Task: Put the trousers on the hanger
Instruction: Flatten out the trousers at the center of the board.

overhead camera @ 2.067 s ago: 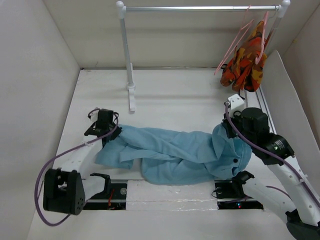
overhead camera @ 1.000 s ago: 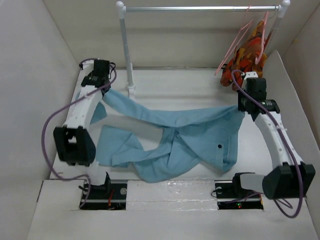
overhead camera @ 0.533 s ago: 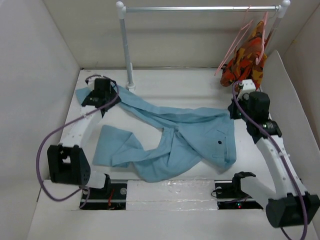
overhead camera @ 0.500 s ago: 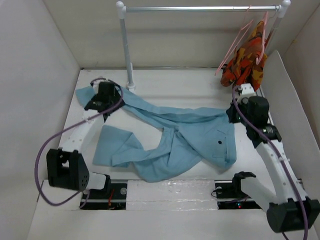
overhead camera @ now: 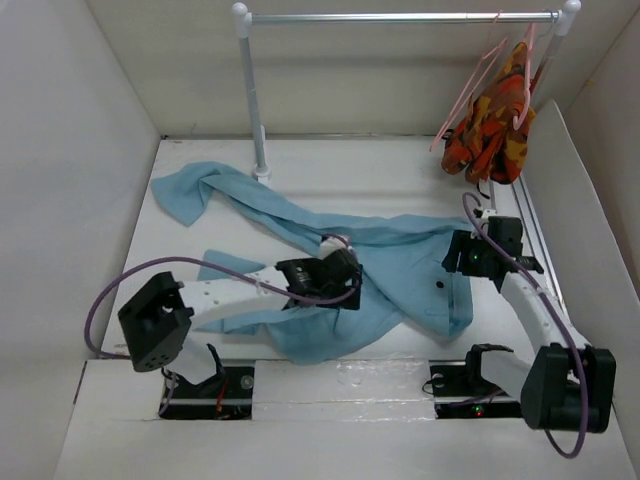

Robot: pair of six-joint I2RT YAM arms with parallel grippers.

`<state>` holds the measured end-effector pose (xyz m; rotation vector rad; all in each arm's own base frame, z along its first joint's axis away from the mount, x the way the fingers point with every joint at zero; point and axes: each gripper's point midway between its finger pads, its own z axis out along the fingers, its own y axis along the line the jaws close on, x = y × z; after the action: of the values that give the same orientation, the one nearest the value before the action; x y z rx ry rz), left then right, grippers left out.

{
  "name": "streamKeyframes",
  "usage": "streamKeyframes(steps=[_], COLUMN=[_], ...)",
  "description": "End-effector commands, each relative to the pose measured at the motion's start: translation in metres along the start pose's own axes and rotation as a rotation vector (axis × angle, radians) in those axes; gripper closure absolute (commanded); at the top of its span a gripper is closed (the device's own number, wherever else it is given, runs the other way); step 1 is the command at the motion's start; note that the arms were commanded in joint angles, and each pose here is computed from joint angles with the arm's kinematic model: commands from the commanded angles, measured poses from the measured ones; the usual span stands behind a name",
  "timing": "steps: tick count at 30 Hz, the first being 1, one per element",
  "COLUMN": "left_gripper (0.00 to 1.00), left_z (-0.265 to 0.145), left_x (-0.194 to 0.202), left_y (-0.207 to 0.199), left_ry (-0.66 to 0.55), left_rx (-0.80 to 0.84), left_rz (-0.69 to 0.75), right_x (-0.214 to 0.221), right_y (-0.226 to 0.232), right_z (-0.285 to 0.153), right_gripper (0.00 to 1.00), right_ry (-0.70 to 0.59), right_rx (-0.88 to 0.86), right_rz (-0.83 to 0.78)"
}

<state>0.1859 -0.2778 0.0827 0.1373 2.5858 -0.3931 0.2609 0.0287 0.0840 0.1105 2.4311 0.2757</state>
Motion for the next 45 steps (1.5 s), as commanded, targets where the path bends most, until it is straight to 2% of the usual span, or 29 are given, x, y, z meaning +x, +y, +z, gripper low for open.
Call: streamKeyframes(steps=[1,5,7,13,16,17,19,20,21,22,23,27,31,34,35,37,38,40,41,43,44,45], left_gripper=[0.18,0.18,0.18,0.26,0.41,0.58,0.77,1.00,1.00,1.00,1.00,1.00,1.00,1.00,1.00,1.00,0.85,0.59,0.31,0.20,0.19,0.20], left_z=[0.008,0.014,0.017,0.031,0.032,0.031,0.028,0.027,0.023,0.021,0.018,-0.003,-0.013,-0.026,-0.031,-0.039,-0.041,-0.048,-0.057,-0.067,-0.077,-0.078], left_x=[0.017,0.032,0.044,0.065,0.073,0.077,0.077,0.076,0.075,0.076,0.075,0.074,0.088,0.099,0.096,0.090,0.085,0.070,0.044,0.011,-0.024,-0.053], left_y=[-0.025,-0.054,-0.057,-0.033,-0.035,-0.033,-0.030,-0.027,-0.025,-0.023,-0.023,-0.026,-0.022,-0.033,-0.040,-0.047,-0.050,-0.051,-0.062,-0.061,-0.065,-0.048], left_ry=[0.009,0.014,0.024,0.067,0.090,0.100,0.102,0.097,0.098,0.100,0.102,0.109,0.166,0.197,0.187,0.173,0.157,0.116,0.028,-0.060,-0.164,-0.219], left_rx=[-0.013,-0.010,-0.034,-0.094,-0.060,-0.059,-0.062,-0.072,-0.077,-0.079,-0.068,0.004,0.035,0.100,0.121,0.120,0.119,0.091,0.086,0.043,0.020,-0.044], left_rz=[0.035,0.114,0.152,0.142,0.123,0.126,0.127,0.127,0.127,0.129,0.128,0.128,0.153,0.213,0.221,0.229,0.229,0.251,0.236,0.224,0.178,0.112], right_x=[-0.083,-0.128,-0.136,-0.128,-0.124,-0.125,-0.126,-0.128,-0.130,-0.134,-0.142,-0.175,-0.217,-0.218,-0.225,-0.225,-0.226,-0.220,-0.224,-0.201,-0.205,-0.191], right_y=[-0.018,-0.034,-0.054,-0.069,-0.068,-0.067,-0.063,-0.064,-0.062,-0.061,-0.059,-0.070,-0.089,-0.108,-0.111,-0.110,-0.104,-0.093,-0.084,-0.065,-0.055,-0.043], right_z=[-0.001,0.014,0.024,0.065,0.082,0.084,0.088,0.091,0.091,0.090,0.085,0.065,0.051,0.066,0.067,0.074,0.074,0.069,0.052,0.043,0.015,0.008], right_gripper=[0.37,0.36,0.35,0.35,0.35,0.35,0.39,0.60,0.71,0.78,1.00,1.00,1.00,1.00,0.90,0.60,0.37,0.27,0.24,0.24,0.25,0.29], right_ry=[-0.248,-0.361,-0.350,-0.247,-0.224,-0.228,-0.235,-0.239,-0.245,-0.260,-0.289,-0.392,-0.473,-0.436,-0.446,-0.420,-0.412,-0.400,-0.431,-0.411,-0.472,-0.452], right_rx=[0.019,-0.031,0.027,0.020,-0.019,-0.028,-0.056,-0.058,-0.067,-0.075,-0.080,-0.009,0.099,0.200,0.211,0.196,0.181,0.152,0.130,0.086,0.073,0.047], right_rz=[0.025,0.053,0.085,0.116,0.121,0.119,0.132,0.136,0.140,0.153,0.152,0.174,0.179,0.208,0.207,0.201,0.177,0.152,0.138,0.130,0.120,0.118])
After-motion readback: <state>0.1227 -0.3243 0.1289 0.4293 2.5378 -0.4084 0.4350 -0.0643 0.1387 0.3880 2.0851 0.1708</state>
